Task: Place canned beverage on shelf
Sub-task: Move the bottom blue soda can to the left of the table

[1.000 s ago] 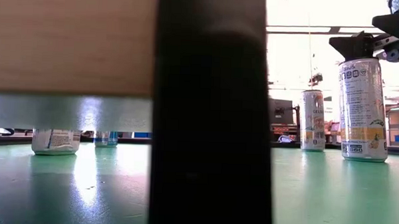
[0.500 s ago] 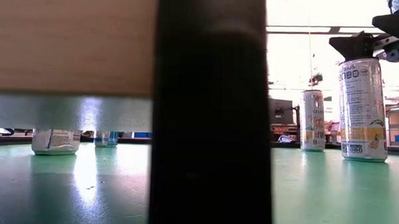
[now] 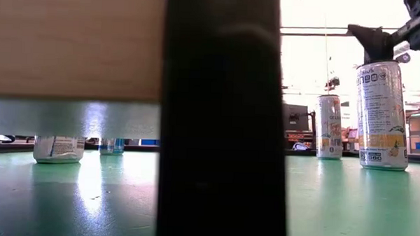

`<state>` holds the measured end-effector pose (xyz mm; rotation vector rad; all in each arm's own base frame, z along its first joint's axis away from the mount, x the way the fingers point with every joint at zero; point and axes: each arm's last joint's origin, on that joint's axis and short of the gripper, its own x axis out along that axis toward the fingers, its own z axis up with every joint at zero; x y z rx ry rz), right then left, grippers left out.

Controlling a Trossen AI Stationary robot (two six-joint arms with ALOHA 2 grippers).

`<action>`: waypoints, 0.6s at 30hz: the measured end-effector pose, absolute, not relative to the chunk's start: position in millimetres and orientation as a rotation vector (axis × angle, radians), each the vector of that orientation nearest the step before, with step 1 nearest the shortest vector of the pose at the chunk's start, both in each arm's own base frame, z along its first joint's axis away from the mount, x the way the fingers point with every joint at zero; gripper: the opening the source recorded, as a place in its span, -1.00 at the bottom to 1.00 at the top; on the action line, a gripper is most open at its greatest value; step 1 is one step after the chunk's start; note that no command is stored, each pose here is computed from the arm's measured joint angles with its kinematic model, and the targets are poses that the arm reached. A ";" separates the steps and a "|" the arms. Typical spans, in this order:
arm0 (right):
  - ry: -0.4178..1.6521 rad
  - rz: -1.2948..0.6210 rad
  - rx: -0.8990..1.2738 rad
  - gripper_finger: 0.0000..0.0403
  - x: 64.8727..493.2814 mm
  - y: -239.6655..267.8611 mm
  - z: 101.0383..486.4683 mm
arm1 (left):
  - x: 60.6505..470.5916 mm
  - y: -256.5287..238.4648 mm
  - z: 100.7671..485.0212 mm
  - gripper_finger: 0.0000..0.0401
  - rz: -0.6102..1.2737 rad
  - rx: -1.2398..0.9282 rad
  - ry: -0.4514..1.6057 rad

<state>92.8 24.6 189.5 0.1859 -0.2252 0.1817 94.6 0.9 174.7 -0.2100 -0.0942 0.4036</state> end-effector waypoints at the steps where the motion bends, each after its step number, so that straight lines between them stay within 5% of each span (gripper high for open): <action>1: -0.259 0.184 0.190 0.96 91.9 24.3 192.7 | 94.6 0.9 174.8 0.77 0.404 -0.210 -0.095; 10: -0.390 0.152 0.143 0.96 86.7 22.0 224.7 | 94.6 0.9 174.9 0.77 0.403 -0.210 -0.095; 18: -0.155 -0.147 0.195 0.96 106.3 19.4 272.3 | 94.6 0.9 174.8 0.77 0.404 -0.210 -0.094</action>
